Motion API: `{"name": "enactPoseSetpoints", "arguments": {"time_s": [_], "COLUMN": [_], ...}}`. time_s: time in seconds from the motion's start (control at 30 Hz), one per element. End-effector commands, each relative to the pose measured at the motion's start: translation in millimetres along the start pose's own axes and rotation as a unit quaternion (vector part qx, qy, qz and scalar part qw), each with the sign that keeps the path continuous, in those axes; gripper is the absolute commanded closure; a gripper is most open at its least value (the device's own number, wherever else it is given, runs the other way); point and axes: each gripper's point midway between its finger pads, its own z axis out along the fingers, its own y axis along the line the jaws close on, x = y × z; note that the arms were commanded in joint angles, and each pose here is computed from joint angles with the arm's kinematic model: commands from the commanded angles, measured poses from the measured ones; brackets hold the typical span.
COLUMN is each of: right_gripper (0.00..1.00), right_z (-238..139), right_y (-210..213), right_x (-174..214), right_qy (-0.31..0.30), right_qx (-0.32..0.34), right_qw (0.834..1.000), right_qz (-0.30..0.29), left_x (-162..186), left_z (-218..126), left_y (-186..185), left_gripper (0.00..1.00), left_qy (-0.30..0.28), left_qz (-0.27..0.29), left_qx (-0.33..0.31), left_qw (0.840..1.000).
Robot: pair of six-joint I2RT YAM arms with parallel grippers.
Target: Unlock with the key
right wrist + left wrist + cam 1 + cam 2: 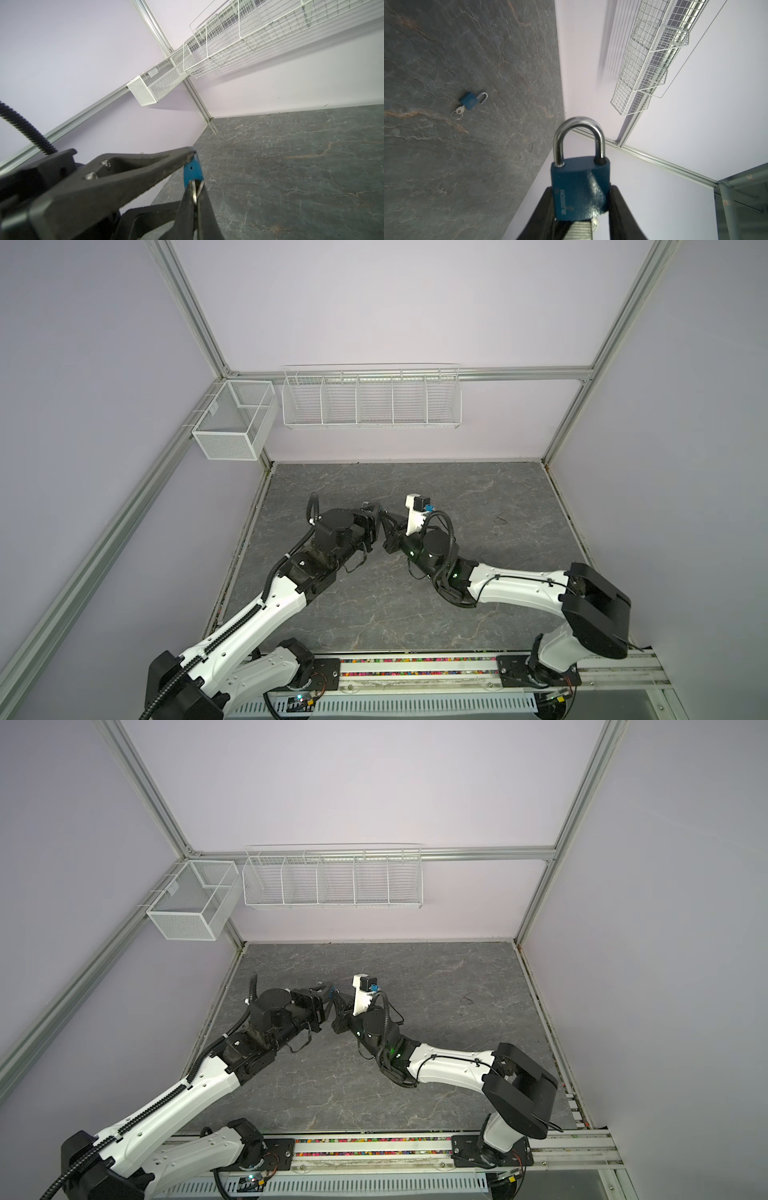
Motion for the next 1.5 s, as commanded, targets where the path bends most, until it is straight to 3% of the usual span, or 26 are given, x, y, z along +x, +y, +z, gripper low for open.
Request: {"name": "enactPoseSetpoints", "arguments": {"time_s": [0.0,0.1,0.23,0.47,0.67,0.87,1.13,1.47], "right_gripper": [0.94,0.94,0.93,0.68,0.62,0.70,0.83,0.90], "right_z": [-5,-5,-12,-41,-57,-41,-28,-25], "right_y": [12,22,18,6,-2,7,1,-7], "right_x": [25,28,23,-2,-10,-12,-13,-7], "right_qy": [0.072,0.096,0.100,0.095,0.121,0.165,0.182,0.183], "right_qx": [-0.052,-0.054,-0.046,-0.018,-0.021,-0.048,-0.025,-0.008], "right_qw": [0.995,0.994,0.994,0.995,0.992,0.985,0.983,0.983], "right_qz": [0.052,-0.002,-0.010,-0.033,-0.031,-0.012,-0.016,-0.012], "left_x": [44,45,34,17,12,13,13,17], "left_z": [-9,-9,-10,-12,-12,-13,-12,-13], "left_y": [-30,-30,-27,-29,-25,-26,-26,-31], "left_gripper": [1.00,1.00,1.00,1.00,1.00,1.00,1.00,1.00], "left_qy": [0.096,0.099,0.071,0.037,0.024,0.027,0.027,0.036], "left_qz": [0.024,0.031,0.047,0.081,0.096,0.100,0.106,0.103], "left_qx": [0.036,0.034,0.023,0.013,0.001,0.001,-0.002,0.006], "left_qw": [0.995,0.994,0.996,0.996,0.995,0.995,0.994,0.994]}}
